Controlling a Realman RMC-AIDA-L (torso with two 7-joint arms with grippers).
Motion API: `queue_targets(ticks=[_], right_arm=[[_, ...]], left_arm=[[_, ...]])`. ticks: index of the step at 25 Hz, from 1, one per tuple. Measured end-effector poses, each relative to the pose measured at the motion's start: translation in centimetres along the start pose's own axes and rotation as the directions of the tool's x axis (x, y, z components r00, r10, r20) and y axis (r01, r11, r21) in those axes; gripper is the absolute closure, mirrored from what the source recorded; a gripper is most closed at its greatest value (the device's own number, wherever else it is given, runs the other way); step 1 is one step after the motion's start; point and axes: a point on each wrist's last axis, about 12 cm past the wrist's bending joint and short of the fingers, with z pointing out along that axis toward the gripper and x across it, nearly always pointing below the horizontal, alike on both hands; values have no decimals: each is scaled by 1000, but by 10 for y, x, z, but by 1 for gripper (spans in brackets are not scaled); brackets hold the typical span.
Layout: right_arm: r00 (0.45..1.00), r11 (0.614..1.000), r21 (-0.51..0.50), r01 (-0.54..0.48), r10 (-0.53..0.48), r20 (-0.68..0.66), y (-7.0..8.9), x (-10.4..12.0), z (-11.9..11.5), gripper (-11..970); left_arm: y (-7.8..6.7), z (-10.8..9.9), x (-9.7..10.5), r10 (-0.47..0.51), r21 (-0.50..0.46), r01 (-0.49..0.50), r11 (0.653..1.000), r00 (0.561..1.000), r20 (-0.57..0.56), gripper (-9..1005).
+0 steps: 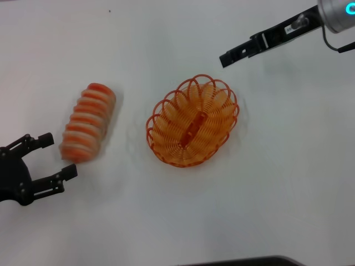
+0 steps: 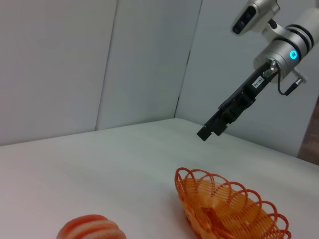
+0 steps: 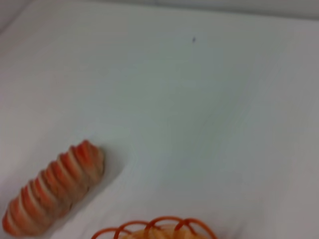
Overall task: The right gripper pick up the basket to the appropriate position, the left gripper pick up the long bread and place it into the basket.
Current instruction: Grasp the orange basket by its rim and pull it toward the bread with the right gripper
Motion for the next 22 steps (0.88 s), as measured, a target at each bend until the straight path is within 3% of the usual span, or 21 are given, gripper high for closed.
queue_targets(ticks=[8, 22], right_arm=[[967, 981, 94, 168, -145, -207, 27, -14, 30, 18], [965, 980, 107, 169, -142, -222, 26, -8, 59, 48]], left_arm=[[-3, 0, 2, 4, 7, -4, 1000, 1000, -1, 76], [-3, 4, 1, 9, 17, -9, 1000, 1000, 1, 76]])
